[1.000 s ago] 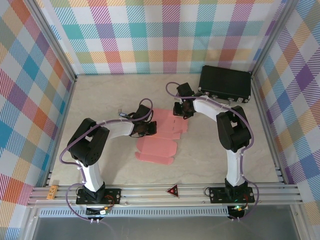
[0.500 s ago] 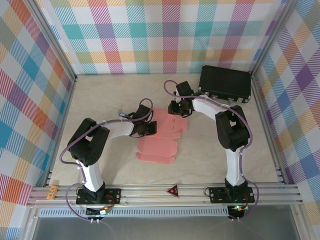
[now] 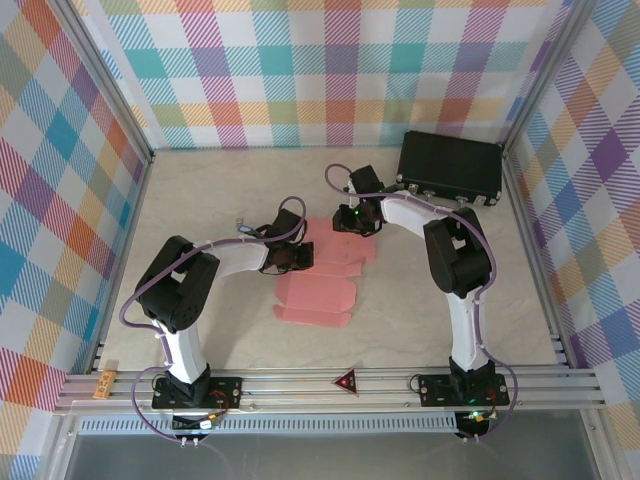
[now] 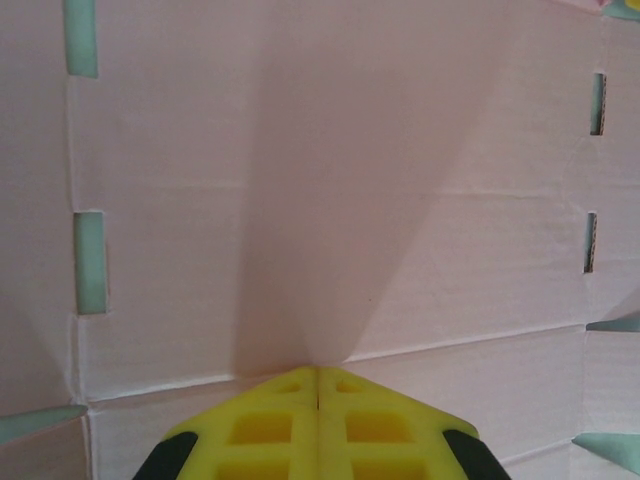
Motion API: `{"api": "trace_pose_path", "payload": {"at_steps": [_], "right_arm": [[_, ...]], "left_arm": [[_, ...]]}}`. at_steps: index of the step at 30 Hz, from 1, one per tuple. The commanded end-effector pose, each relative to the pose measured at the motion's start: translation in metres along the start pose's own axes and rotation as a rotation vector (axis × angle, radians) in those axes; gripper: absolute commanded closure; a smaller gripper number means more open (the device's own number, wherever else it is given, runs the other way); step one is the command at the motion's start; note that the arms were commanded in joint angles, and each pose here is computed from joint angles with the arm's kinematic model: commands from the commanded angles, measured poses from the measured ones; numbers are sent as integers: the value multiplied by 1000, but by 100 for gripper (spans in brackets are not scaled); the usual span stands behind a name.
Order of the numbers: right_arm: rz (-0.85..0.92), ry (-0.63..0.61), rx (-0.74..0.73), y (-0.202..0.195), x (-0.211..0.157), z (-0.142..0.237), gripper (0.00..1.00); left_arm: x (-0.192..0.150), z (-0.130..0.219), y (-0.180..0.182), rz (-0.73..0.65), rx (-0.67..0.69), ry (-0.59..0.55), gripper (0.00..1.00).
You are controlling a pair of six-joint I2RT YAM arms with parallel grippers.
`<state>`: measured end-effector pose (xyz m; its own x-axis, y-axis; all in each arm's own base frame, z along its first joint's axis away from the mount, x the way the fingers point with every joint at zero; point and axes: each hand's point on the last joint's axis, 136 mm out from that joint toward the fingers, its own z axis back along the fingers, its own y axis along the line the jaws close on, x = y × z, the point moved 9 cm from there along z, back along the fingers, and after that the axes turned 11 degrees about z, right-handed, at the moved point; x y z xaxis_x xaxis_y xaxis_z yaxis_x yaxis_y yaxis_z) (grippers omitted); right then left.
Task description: Fold the paper box
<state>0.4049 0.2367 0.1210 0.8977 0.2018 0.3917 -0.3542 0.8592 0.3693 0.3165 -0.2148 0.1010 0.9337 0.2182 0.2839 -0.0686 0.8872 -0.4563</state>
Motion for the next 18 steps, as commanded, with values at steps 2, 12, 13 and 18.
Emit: {"api": "trace_pose_path", "payload": {"at_steps": [2,12,13,18], "right_arm": [[34,-61,16,15,8,35,67],[139,-9,30,35,-41,50,67],[143,-3,36,36,-46,49,67],[159,37,76,43,-64,36,71]], "left_arm": [[-4,-1,-2,-29,39,53,94],[13,46,-24,-41,-41,-80,66],[12,51,-22,-37,-31,-105,62],[4,70,5,20,102,-230,51]]}}
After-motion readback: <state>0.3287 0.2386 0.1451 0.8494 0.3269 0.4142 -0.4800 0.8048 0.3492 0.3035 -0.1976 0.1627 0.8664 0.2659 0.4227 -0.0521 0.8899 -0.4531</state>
